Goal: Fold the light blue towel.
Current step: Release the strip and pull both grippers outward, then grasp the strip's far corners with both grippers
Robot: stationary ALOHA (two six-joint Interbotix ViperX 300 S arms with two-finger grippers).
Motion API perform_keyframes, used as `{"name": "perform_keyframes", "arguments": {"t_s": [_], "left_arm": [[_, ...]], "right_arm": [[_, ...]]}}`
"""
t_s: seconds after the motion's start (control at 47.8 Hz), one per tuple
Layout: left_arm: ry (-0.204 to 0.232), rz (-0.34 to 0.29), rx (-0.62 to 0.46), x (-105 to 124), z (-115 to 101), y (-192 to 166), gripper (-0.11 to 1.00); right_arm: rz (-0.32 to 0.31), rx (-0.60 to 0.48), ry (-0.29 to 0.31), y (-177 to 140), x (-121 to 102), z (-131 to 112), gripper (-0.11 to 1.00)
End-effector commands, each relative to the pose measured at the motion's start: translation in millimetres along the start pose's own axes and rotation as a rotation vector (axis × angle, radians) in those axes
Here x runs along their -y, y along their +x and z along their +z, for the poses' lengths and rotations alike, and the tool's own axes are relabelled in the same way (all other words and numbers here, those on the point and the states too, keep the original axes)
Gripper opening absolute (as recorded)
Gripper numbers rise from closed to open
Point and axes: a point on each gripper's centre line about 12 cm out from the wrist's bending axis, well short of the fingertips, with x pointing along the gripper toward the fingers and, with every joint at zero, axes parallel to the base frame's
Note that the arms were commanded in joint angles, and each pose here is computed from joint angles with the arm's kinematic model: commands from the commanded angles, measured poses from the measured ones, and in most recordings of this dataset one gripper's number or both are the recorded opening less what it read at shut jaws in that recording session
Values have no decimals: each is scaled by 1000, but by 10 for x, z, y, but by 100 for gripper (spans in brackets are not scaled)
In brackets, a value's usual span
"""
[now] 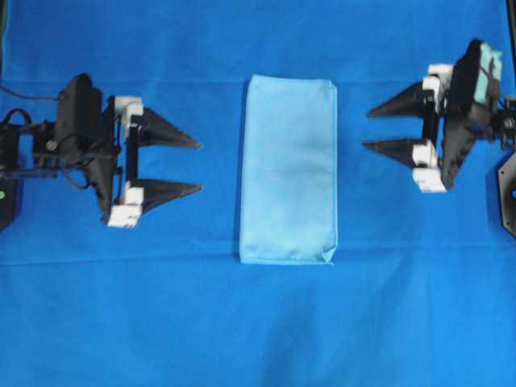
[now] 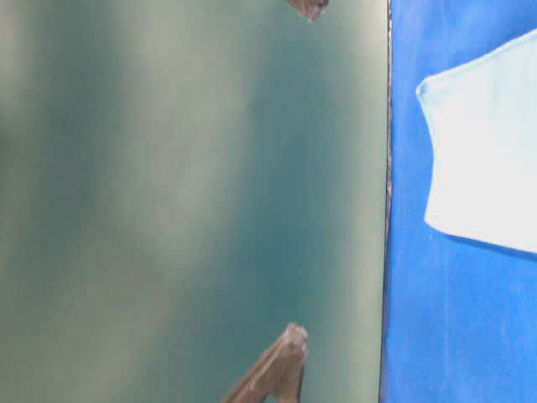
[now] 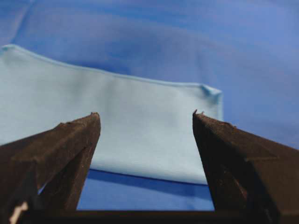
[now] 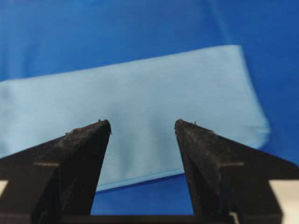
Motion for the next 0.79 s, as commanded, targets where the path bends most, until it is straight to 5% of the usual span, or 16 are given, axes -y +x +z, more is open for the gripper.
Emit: {"name": "perform_keyframes", "arguments": {"t_s": [0.0, 0.356, 0.774], "left_arm": [[0, 38, 3, -115, 135, 143, 76], [-35, 243, -119, -936, 18, 699, 76], [-89, 348, -226, -1533, -478, 1151, 76]], "right_arm": [[-43, 6, 8, 74, 124, 93, 62], [-212, -213, 12, 616, 770, -52, 62], [-232, -344, 32, 1136, 1048, -379, 62]]}}
